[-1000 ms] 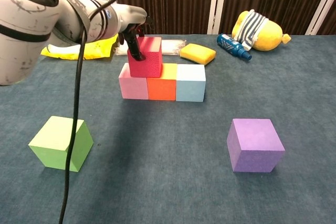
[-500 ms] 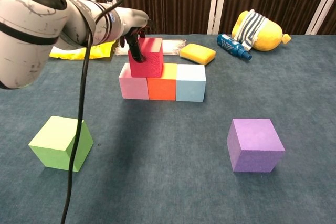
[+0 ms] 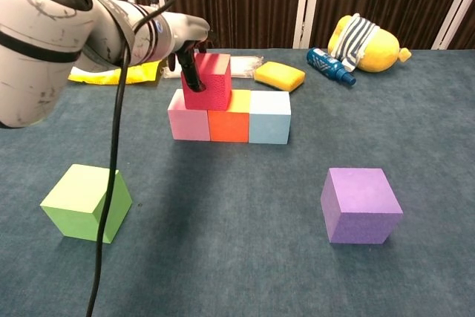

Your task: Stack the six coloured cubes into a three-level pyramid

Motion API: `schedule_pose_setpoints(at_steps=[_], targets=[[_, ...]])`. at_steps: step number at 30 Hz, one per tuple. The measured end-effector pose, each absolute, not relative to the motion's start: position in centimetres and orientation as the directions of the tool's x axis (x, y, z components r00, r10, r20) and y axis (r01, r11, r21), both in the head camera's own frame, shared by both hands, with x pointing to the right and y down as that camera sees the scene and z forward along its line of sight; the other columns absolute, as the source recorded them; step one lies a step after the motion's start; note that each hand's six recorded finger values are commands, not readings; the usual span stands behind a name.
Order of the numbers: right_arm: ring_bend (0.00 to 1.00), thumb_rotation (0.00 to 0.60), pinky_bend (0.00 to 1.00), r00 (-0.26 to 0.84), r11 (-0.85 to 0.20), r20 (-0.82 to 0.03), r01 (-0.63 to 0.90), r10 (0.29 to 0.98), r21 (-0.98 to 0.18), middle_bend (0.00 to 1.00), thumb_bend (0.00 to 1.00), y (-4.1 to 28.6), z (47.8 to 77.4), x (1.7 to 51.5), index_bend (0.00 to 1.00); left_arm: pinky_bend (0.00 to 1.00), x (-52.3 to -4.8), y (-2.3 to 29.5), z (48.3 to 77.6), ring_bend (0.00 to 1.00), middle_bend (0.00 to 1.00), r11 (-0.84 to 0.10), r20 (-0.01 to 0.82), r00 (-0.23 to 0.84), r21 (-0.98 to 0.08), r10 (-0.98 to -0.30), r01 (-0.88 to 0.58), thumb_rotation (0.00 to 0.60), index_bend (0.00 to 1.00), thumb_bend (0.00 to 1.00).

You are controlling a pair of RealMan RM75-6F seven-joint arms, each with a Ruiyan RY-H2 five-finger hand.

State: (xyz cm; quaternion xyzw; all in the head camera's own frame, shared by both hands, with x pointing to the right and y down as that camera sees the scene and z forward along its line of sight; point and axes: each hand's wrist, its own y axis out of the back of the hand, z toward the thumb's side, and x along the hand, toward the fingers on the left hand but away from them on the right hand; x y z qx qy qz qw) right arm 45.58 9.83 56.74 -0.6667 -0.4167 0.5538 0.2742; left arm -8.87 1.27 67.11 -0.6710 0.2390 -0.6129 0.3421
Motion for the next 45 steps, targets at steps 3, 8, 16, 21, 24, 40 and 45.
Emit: schedule_pose_setpoints(at_steps=[3,8,16,21,24,40,45], targets=[[0.00,0.600,0.00,0.043,-0.503,-0.510,0.253,0.859,-0.826,0.15,0.29,9.8,56.7,45.5,0.07,0.31,-8.9,1.4,67.0,0.01,0.04,-0.653,0.661,0.134,-0.751,-0.739,0.099,0.600,0.00,0.37],[0.00,0.600,0.00,0.044,-0.501,-0.508,0.257,0.860,-0.826,0.15,0.29,9.9,56.5,45.6,0.07,0.27,-8.9,1.5,66.9,0.00,0.00,-0.654,0.660,0.130,-0.751,-0.740,0.092,0.600,0.00,0.37],[0.00,0.600,0.00,0.056,-0.491,-0.495,0.263,0.867,-0.831,0.15,0.29,9.9,56.0,45.5,0.07,0.16,-9.3,1.5,65.6,0.00,0.00,-0.630,0.636,0.163,-0.771,-0.755,0.091,0.600,0.00,0.35],[0.00,0.600,0.00,0.060,-0.478,-0.480,0.261,0.875,-0.839,0.15,0.29,9.8,55.3,45.5,0.07,0.13,-10.3,1.0,64.4,0.01,0.05,-0.595,0.599,0.230,-0.798,-0.767,0.092,0.600,0.00,0.35],[0.00,0.600,0.00,0.060,-0.472,-0.474,0.263,0.878,-0.841,0.15,0.29,9.8,55.0,45.5,0.07,0.14,-10.7,0.9,64.2,0.03,0.09,-0.598,0.594,0.289,-0.797,-0.751,0.086,0.600,0.01,0.35],[0.00,0.600,0.01,0.051,-0.466,-0.470,0.265,0.881,-0.844,0.15,0.29,10.1,54.7,45.2,0.07,0.13,-13.1,-0.3,64.6,0.01,0.08,-0.649,0.595,0.431,-0.760,-0.678,0.029,0.600,0.00,0.35],[0.00,0.600,0.09,0.107,-0.504,-0.494,0.265,0.863,-0.822,0.15,0.29,10.9,55.1,44.0,0.09,0.13,-16.0,-0.9,62.9,0.01,0.08,-0.584,0.532,0.404,-0.812,-0.744,-0.008,0.600,0.00,0.35]])
